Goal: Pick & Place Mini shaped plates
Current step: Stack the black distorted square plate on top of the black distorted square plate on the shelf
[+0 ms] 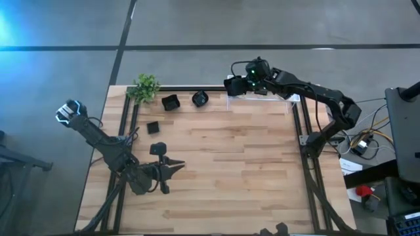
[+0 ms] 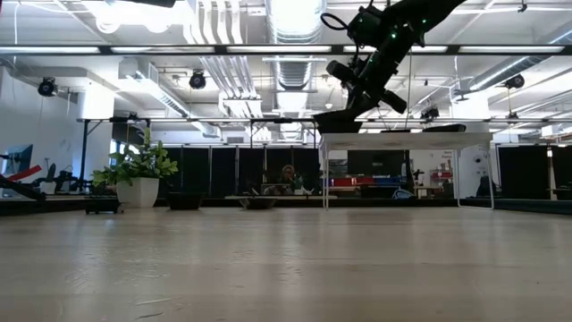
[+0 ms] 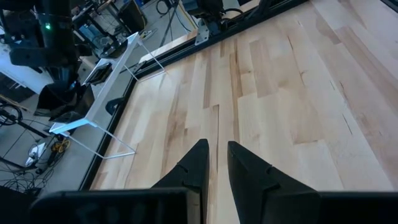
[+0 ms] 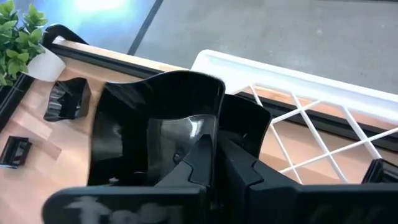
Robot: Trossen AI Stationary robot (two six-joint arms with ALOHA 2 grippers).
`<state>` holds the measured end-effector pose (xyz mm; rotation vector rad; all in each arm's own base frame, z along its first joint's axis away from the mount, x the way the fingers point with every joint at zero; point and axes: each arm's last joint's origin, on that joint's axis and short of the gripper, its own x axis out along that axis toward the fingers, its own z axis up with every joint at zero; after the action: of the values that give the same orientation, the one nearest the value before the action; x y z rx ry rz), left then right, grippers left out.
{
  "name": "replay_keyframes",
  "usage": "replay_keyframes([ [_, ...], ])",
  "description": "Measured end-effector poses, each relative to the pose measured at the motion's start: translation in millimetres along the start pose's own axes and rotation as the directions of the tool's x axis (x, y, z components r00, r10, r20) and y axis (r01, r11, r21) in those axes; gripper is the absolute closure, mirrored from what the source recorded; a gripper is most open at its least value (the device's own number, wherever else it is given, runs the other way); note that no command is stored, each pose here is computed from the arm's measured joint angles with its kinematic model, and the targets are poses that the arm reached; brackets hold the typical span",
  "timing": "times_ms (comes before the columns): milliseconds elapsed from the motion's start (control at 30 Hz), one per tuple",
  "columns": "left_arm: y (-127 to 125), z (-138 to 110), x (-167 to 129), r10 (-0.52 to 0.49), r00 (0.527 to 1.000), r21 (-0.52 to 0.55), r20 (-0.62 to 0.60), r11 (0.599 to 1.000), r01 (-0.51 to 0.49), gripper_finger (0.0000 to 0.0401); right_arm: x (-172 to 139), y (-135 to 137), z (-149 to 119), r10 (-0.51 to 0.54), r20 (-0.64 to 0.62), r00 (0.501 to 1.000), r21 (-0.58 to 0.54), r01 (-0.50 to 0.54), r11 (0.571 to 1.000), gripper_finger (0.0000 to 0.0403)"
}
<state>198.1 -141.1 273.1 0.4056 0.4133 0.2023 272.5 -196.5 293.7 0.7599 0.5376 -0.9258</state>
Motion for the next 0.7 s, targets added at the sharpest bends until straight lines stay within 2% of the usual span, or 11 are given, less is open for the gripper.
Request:
replay_keyframes([
  [367,0,0,0,0.000,1.000,0.000,0.000,1.000,0.000,0.0346,-4,2,5,0.003,0.023,1.000,-0.013,-0.003,1.000,0.0311],
  [700,0,0,0,0.000,1.000,0.000,0.000,1.000,0.000,0.0346,-43,5,19,0.066,0.122,0.990,-0.035,-0.063,0.997,0.0310],
])
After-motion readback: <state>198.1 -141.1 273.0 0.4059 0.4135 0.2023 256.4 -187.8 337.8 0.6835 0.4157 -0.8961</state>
